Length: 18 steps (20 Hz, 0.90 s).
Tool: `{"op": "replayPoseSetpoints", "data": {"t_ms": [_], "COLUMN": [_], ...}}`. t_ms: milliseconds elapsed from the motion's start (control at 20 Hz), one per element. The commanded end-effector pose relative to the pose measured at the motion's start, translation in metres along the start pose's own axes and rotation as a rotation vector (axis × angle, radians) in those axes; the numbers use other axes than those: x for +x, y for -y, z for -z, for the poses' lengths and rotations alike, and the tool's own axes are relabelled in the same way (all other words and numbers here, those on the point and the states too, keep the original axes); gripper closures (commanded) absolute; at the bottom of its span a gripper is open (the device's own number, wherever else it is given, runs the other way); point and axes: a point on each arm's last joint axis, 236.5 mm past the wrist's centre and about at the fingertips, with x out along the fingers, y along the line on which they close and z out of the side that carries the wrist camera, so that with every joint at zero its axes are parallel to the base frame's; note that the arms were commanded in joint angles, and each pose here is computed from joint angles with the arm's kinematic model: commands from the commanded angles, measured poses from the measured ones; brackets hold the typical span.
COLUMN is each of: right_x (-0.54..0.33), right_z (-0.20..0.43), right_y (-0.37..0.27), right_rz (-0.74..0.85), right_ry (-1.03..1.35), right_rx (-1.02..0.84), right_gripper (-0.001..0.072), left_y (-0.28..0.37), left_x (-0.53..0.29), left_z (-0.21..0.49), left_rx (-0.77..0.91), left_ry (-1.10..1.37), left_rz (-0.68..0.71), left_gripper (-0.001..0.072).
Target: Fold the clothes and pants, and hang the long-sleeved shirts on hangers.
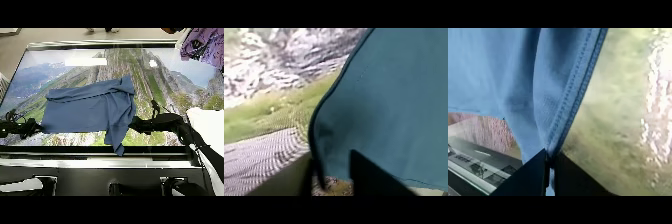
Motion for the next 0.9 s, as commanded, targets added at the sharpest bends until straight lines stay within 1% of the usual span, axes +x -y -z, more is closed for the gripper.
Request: {"op": "replayPoseSetpoints", "data": {"t_ms": [0,100,200,350,500,600,650,750,800,850], "right_x": [-0.007,-0.014,-0.023,-0.058,-0.132,-0.203,-0.244,-0.327,-0.366,-0.406], "right_z": [0.003,-0.001,-0.012,-0.058,-0.117,-0.138,-0.141,-0.128,-0.114,-0.095], "right_y": [-0.007,-0.010,-0.022,-0.071,-0.143,-0.196,-0.222,-0.266,-0.282,-0.297], "right_rz": [-0.008,0.000,0.005,0.001,0.043,0.092,0.115,0.131,0.123,0.106], "right_ry": [-0.001,0.027,0.053,0.173,0.399,0.556,0.635,0.801,0.880,0.964], "right_rx": [-0.015,-0.024,-0.085,-0.271,-0.514,-0.651,-0.710,-0.769,-0.772,-0.780], "right_gripper": [0.0685,0.0685,0.0686,0.0686,0.0686,0.0686,0.0686,0.0686,0.0686,0.0686], "left_y": [0.002,0.017,0.044,0.105,0.201,0.267,0.295,0.320,0.319,0.312], "left_x": [0.009,0.002,-0.018,-0.074,-0.175,-0.268,-0.320,-0.405,-0.438,-0.469], "left_z": [0.002,-0.001,-0.015,-0.048,-0.081,-0.082,-0.071,-0.034,-0.014,0.006], "left_rx": [0.024,0.023,0.063,0.190,0.360,0.484,0.553,0.673,0.682,0.648], "left_ry": [-0.019,-0.003,0.059,0.227,0.485,0.697,0.810,0.992,1.066,1.151], "left_rz": [-0.015,0.031,0.073,0.087,0.139,0.175,0.176,0.108,0.057,0.014], "left_gripper": [0.0690,0.0692,0.0695,0.0696,0.0696,0.0696,0.0696,0.0695,0.0695,0.0694]}}
